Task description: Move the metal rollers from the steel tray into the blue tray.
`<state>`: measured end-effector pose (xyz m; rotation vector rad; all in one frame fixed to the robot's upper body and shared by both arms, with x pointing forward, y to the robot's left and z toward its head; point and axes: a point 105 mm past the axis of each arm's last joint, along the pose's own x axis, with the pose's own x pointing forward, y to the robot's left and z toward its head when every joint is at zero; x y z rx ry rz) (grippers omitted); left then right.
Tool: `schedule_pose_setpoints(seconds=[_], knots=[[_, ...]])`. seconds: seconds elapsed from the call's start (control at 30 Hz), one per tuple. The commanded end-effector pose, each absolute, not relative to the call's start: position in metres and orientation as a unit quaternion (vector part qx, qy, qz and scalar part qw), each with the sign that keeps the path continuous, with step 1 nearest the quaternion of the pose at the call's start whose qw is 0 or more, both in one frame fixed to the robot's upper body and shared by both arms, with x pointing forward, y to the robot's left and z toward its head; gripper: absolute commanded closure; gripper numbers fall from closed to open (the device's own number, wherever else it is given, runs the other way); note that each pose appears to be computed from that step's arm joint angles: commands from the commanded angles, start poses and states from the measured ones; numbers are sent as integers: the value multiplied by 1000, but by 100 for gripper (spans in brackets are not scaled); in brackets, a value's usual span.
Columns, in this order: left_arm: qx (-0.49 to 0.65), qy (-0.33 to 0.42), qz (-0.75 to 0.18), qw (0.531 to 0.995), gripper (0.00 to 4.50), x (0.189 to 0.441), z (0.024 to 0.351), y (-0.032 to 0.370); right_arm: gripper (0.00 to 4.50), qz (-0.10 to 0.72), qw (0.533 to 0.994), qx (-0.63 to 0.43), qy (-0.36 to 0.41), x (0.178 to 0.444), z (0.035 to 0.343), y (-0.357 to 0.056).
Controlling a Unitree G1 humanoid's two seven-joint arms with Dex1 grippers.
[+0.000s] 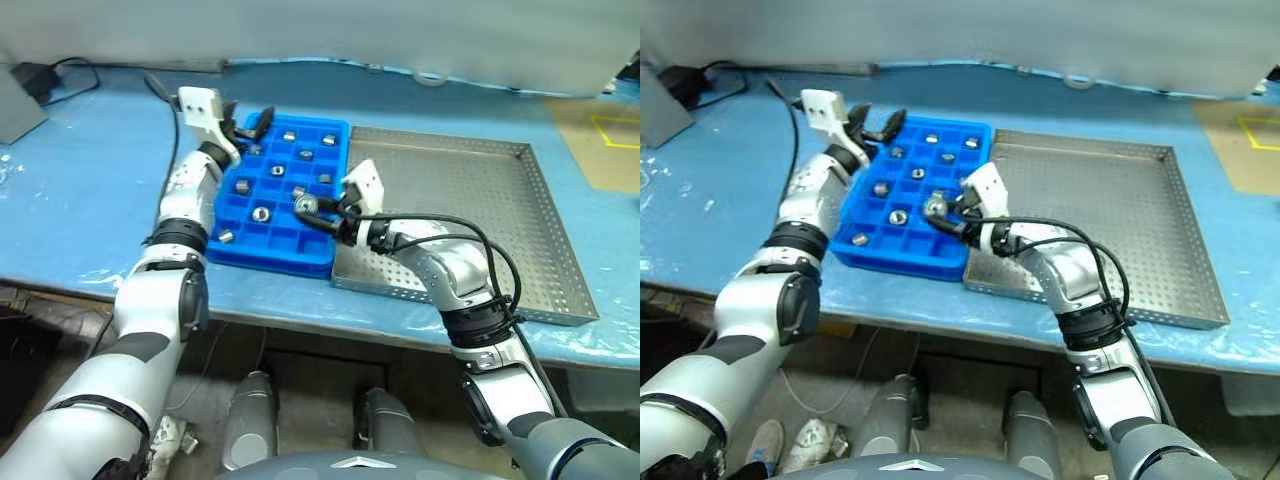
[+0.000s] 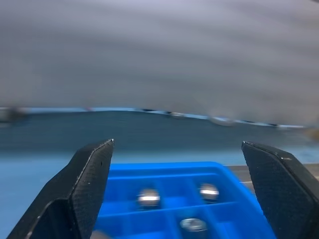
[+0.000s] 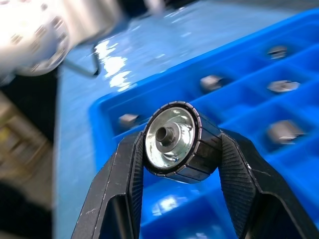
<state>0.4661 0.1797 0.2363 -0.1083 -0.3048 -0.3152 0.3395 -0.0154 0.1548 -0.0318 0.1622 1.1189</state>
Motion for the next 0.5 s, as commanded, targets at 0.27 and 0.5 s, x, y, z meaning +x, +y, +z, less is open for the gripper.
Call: schedule_pose_setpoints(seconds=[0.27,0.5], knots=[[-3,-198,-120,973,0,455,257,203,275,490,856,-126,106,374,132,-20],[-25,-191,-185,964,0,458,256,169,73,470,871,-115,89,378,141,-33]])
